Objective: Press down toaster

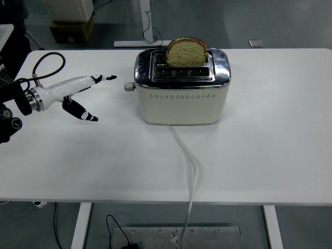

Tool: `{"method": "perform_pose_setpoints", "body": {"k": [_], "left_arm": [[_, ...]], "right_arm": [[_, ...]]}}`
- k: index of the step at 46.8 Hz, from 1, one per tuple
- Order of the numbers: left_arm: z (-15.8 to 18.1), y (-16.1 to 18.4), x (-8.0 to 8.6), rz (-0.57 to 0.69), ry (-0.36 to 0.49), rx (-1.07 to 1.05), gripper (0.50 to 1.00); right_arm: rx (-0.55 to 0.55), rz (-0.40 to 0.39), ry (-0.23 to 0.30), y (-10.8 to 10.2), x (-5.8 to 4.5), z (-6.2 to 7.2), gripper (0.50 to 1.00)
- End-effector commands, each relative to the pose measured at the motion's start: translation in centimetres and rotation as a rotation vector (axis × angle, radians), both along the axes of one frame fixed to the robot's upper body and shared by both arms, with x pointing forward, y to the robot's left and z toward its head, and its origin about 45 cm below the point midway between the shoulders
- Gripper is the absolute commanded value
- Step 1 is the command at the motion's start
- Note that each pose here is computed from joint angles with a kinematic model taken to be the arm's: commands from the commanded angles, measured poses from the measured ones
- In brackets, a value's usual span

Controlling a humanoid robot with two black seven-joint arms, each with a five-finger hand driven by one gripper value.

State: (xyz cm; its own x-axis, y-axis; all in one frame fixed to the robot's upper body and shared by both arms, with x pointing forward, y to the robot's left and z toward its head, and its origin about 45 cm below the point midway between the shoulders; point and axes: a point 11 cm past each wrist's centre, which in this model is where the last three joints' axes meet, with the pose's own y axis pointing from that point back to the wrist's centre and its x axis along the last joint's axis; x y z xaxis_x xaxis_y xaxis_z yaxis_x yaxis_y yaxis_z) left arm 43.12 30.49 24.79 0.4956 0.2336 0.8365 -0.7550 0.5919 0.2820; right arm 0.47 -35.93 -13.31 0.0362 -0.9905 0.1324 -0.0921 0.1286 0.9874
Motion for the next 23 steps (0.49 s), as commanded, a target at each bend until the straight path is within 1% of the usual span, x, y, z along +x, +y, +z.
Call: {"method": "perform_pose_setpoints", "body": {"k": [1, 23], "left_arm": [[-0.2, 0.0, -0.1, -0.001, 0.003, 0.003, 1.0], [-0.7, -1.6, 0.0, -0.024, 0.002, -0.016, 1.0]], "right_arm": [[0.0, 0.0, 0.0, 0.0, 0.0, 0.0, 0.998], [0.0, 0.0, 0.0, 0.0, 0.0, 0.0, 0.995]]}}
